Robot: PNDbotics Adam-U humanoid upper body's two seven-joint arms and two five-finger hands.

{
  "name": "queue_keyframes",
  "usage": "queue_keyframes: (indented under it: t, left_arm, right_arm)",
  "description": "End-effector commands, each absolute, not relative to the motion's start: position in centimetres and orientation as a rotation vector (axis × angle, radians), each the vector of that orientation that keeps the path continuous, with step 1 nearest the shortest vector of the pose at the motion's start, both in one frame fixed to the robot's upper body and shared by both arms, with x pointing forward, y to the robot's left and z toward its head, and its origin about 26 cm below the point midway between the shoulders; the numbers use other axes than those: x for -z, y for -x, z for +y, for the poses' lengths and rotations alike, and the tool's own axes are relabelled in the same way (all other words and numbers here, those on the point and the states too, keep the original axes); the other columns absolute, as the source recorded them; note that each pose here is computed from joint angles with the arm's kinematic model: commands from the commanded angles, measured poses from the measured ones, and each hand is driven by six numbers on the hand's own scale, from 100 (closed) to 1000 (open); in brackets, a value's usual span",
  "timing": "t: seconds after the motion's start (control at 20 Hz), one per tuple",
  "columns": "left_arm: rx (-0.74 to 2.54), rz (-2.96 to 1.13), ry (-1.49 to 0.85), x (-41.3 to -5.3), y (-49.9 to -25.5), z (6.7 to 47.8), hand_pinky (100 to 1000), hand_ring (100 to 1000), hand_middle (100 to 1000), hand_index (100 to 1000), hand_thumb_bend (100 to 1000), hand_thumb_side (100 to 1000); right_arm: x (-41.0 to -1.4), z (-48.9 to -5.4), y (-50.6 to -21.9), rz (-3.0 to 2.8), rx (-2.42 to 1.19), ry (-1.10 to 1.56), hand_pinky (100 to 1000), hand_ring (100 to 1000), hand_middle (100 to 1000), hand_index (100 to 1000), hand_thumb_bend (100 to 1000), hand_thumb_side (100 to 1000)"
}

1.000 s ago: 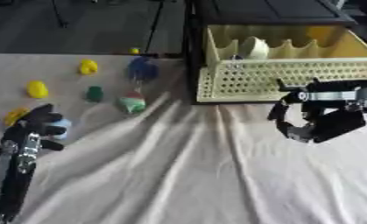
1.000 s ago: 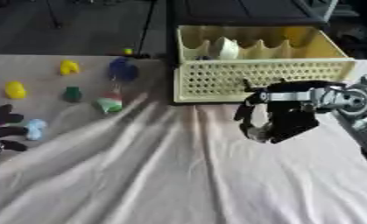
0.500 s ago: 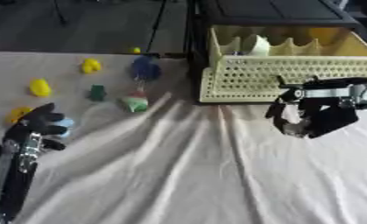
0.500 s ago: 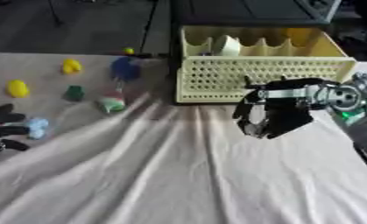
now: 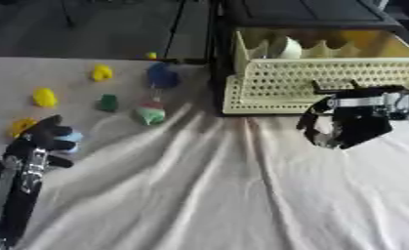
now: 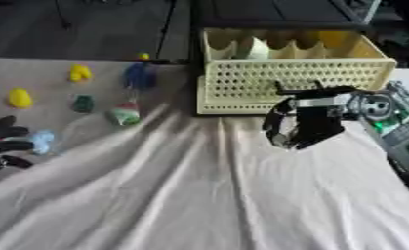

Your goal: Pick up objects from table and place into drawer.

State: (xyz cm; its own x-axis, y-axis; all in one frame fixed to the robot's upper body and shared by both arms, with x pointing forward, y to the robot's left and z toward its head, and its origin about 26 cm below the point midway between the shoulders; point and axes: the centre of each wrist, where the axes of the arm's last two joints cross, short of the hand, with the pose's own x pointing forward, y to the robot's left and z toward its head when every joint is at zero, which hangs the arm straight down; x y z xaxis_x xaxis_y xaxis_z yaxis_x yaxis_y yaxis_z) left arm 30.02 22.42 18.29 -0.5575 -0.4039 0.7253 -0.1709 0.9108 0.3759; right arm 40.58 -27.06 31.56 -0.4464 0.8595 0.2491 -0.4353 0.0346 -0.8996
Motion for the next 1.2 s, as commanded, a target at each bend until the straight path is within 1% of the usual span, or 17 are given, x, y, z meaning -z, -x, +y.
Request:
queue_keyframes:
  t: [0.05,0.3,0.35,0.5,1.2]
  left_arm:
    - [0.339,-2.190,-0.405,-18.9,-29.8,22.3,571,697,715,882,100,1000]
    - [0.347,-2.191,-0.400,-18.9,-29.8,22.2,570,697,715,883,100,1000]
    - [0.348,-2.192,-0.398,-18.9,-29.8,22.2,570,697,715,883,100,1000]
    - [0.352,-2.191,-0.393,-18.9,-29.8,22.1,570,697,714,883,100,1000]
    - [0.365,-2.188,-0.380,-18.8,-29.8,22.0,571,700,716,884,100,1000]
  right_arm:
    - [-33.0,-27.3,-40.4,-1.314,-1.616,0.525,100,159,693,835,100,537]
    - [-33.3,-26.3,-40.3,-1.334,-1.652,0.514,100,159,694,834,100,539]
    - [-33.3,-26.1,-40.4,-1.332,-1.654,0.512,100,160,695,834,100,552]
    - [-33.3,-25.9,-41.0,-1.318,-1.646,0.522,100,162,697,832,100,540]
    - [-33.0,-27.5,-43.6,-1.261,-1.557,0.557,100,160,677,815,100,529]
